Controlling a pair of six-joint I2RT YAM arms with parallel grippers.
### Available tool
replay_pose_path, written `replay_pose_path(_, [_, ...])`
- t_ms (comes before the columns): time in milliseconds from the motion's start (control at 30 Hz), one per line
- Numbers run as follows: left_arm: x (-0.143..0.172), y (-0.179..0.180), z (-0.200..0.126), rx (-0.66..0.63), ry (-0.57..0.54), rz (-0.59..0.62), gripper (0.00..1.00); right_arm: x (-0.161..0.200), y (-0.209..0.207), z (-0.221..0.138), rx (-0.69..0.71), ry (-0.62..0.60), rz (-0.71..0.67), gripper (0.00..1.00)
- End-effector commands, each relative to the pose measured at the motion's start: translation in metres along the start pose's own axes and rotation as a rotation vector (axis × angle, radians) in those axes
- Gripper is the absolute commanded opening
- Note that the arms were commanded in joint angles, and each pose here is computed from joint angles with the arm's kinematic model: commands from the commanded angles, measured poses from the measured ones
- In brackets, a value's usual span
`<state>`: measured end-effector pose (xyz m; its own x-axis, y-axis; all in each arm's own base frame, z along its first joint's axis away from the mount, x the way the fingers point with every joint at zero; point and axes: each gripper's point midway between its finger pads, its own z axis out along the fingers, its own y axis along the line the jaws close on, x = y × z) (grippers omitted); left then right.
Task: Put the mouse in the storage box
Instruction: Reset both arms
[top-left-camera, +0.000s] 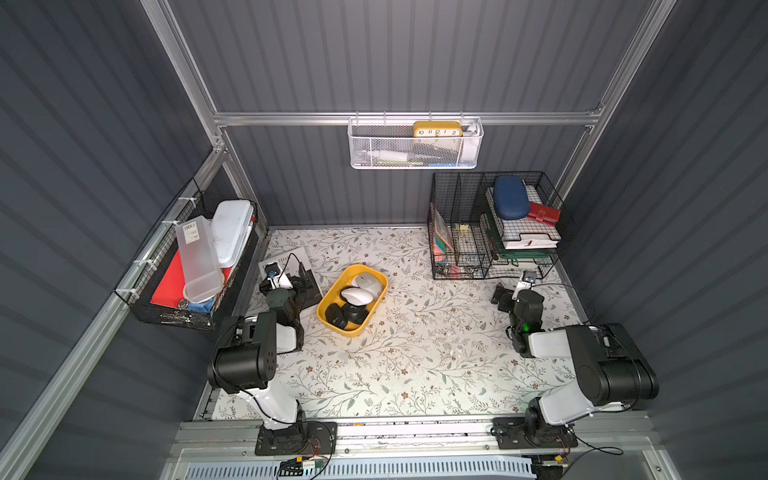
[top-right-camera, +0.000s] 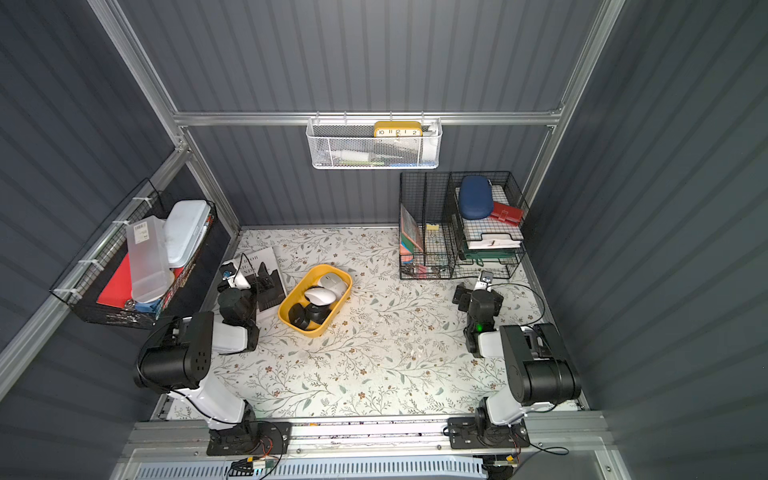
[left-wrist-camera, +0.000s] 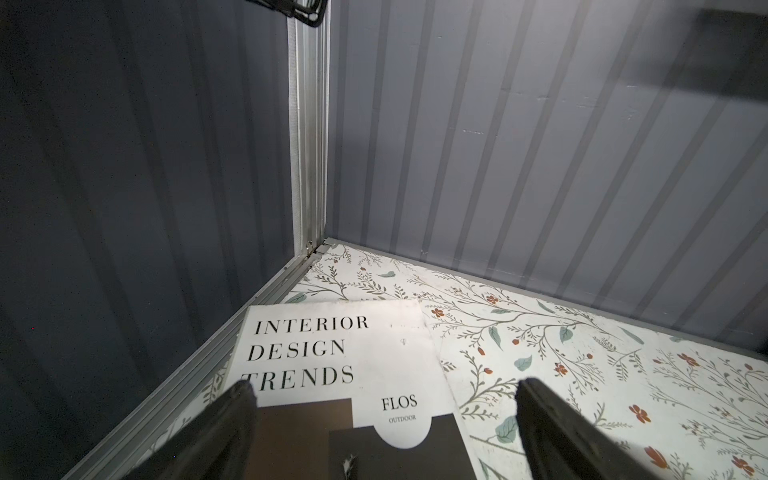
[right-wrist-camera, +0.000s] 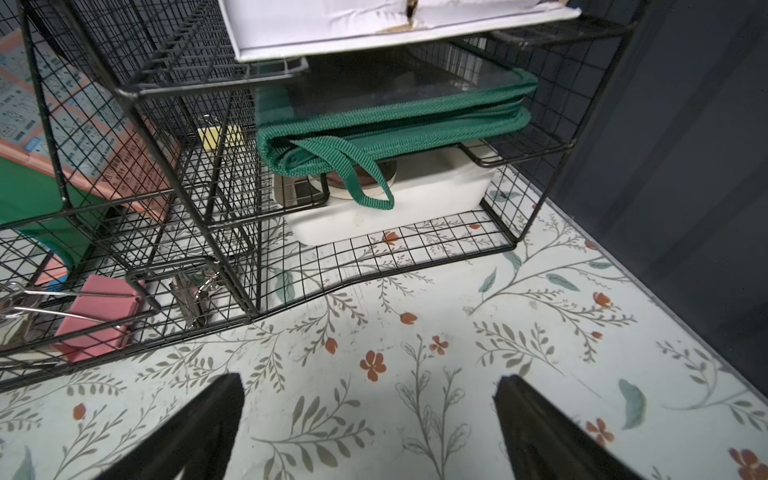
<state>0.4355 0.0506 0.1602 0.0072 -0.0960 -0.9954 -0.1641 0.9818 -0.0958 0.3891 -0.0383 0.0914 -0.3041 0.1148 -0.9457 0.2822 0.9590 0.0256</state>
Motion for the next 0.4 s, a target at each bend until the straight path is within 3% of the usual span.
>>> replay_pose_path(0, [-0.0067, -0.0019, 0.0004, 0.012, -0.017, -0.012, 0.99, -0.0061, 0.0013, 0.0006, -0.006, -0.011, 0.012, 0.99])
replay_pose_path(367, [-0.0046, 0.0031, 0.0024, 0.015, -0.003, -0.022, 0.99, -0.006, 0.0015, 0.0006, -0.007, -0.011, 0.013, 0.99])
